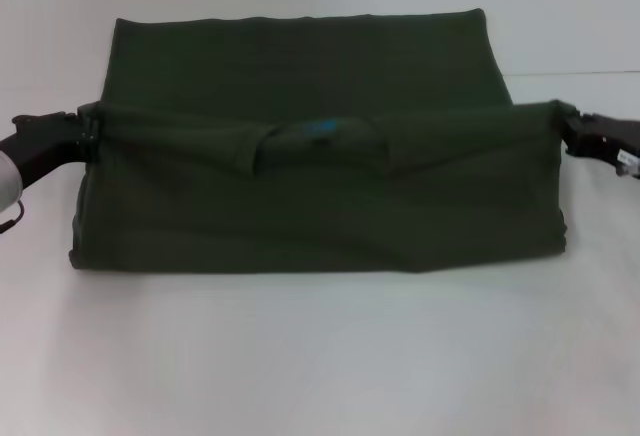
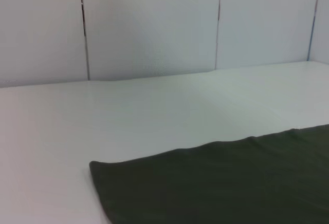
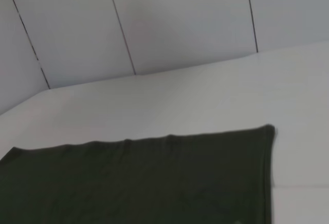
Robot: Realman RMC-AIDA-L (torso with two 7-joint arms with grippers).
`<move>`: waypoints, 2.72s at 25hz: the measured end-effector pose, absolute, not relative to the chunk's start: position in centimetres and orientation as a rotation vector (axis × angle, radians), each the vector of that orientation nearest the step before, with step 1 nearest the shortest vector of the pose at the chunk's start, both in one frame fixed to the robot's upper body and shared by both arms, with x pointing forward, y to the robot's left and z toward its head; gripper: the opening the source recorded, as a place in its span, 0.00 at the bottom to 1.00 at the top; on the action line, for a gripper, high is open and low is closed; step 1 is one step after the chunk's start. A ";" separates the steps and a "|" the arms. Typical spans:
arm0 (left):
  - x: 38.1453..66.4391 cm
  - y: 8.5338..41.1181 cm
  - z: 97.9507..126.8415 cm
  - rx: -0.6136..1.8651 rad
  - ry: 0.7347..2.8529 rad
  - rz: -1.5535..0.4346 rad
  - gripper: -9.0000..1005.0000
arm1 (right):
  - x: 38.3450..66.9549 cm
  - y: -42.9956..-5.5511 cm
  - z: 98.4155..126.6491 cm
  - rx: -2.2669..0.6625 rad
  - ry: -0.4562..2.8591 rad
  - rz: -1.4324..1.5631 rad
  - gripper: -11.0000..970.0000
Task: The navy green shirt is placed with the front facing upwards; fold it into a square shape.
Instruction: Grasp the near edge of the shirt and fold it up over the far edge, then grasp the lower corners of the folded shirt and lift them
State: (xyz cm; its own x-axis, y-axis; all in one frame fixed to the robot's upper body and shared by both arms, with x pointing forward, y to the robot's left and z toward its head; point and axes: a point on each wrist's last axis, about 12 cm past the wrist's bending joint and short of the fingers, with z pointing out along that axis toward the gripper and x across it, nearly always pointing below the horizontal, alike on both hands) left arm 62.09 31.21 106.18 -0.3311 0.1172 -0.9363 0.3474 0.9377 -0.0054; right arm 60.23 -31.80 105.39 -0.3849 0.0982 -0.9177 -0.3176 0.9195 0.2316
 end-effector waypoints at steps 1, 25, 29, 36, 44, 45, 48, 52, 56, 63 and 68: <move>62.2 31.1 106.2 0.334 1.911 -0.236 0.04 | 60.5 -31.7 105.6 -0.165 1.917 0.441 0.04; 64.1 28.6 105.9 0.348 1.959 -0.139 0.04 | 64.8 -29.0 107.1 -0.259 1.993 0.261 0.04; 64.0 28.3 105.7 0.349 1.967 -0.137 0.04 | 64.8 -28.9 107.0 -0.262 1.995 0.264 0.04; 63.9 28.6 105.6 0.310 1.965 -0.137 0.04 | 65.1 -28.5 107.3 -0.282 1.989 0.267 0.04; 63.9 28.9 105.7 0.291 1.945 -0.119 0.04 | 65.6 -28.0 107.8 -0.305 1.977 0.265 0.04; 63.9 28.9 105.7 0.293 1.944 -0.119 0.04 | 65.6 -28.0 107.8 -0.308 1.977 0.264 0.04; 64.1 28.7 105.9 0.298 1.940 -0.121 0.04 | 65.8 -27.8 108.0 -0.311 1.974 0.261 0.04; 64.2 28.7 105.9 0.290 1.949 -0.111 0.05 | 65.9 -27.8 107.9 -0.300 1.985 0.244 0.04; 64.2 28.1 105.5 0.258 1.979 -0.093 0.06 | 65.8 -27.6 107.6 -0.296 2.001 0.238 0.05; 64.0 27.2 105.1 0.311 1.979 -0.074 0.14 | 65.8 -27.7 107.4 -0.281 2.015 0.214 0.15; 64.0 27.0 105.1 0.326 1.968 -0.074 0.30 | 65.7 -27.8 107.3 -0.283 2.018 0.205 0.24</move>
